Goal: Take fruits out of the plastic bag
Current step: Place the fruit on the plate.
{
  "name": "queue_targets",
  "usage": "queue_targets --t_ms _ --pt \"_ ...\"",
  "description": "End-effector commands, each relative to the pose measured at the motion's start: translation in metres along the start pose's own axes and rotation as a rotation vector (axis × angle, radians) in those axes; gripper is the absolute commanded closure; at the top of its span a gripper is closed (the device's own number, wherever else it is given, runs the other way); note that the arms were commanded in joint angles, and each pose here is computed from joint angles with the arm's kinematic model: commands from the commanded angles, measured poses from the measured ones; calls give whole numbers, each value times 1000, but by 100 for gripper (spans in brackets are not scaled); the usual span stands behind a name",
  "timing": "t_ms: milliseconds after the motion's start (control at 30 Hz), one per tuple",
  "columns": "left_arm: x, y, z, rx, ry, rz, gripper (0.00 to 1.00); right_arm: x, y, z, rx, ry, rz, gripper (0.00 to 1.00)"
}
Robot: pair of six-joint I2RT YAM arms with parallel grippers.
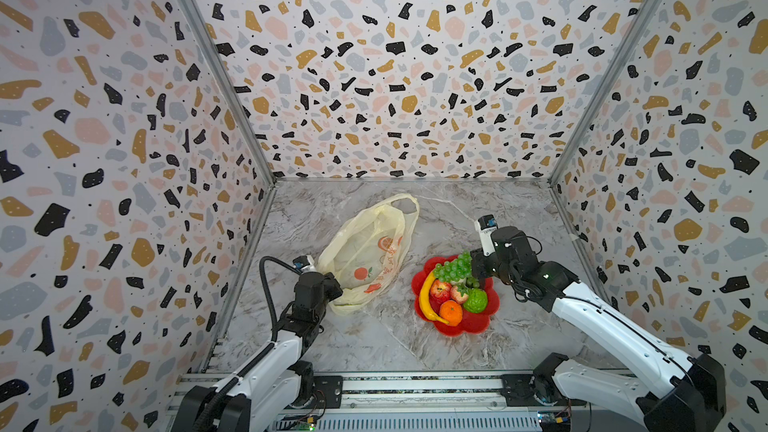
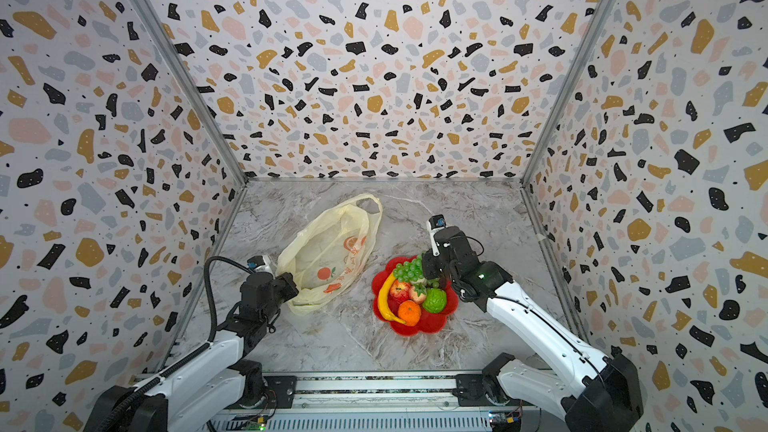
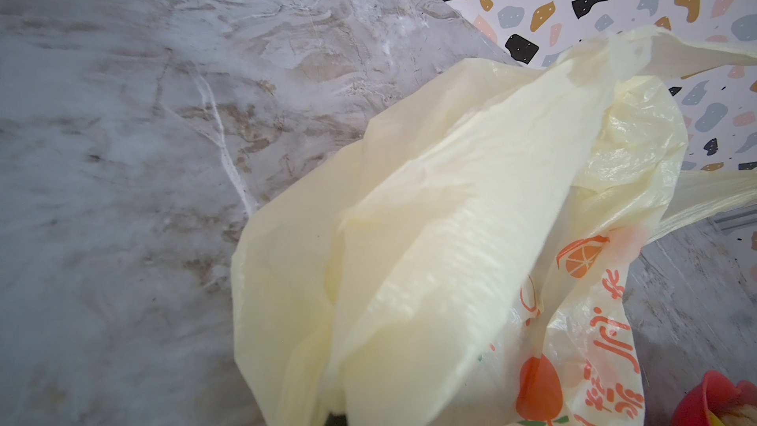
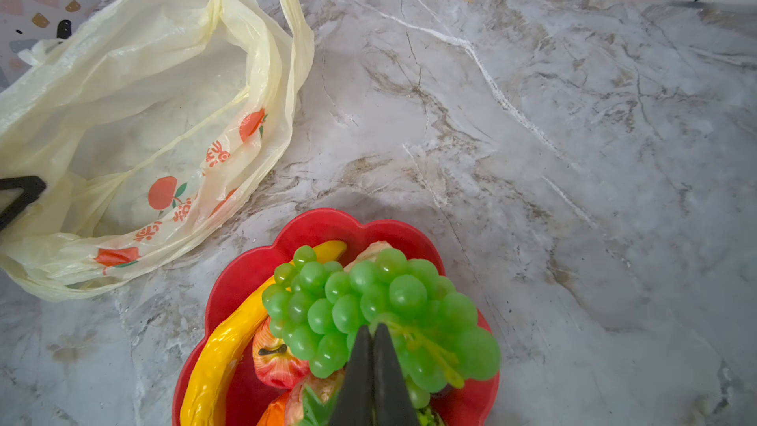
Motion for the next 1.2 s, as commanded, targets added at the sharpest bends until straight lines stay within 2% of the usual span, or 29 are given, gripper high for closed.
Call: queue_targets --t_ms 0,233,433,667,933,1167 --pt "-7 1 14 -50 -10 -21 100 -1 3 -8 15 -27 21 100" --pt "-7 1 14 -48 -8 -22 100 -8 -14 -31 80 -37 12 100" --pt "-8 1 14 -47 -10 -24 100 -5 -25 -34 104 -43 44 100" --pt "-8 1 14 -47 -10 -22 100 -6 -19 -41 120 -59 50 100" --pt "-7 0 13 -45 -10 -22 100 -4 7 -32 69 -75 72 100" --pt "-8 0 14 -46 -10 -24 100 7 7 3 9 -43 79 100"
Point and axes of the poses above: each gripper's point midway between its finger pads, its own y axis back along the fingers, its own x axis along the line the jaws close on, z = x × y, the point moved 2 cm from there along y, back along the fingers, and after that the axes turned 10 degrees about -y, right-handed, at the moved point
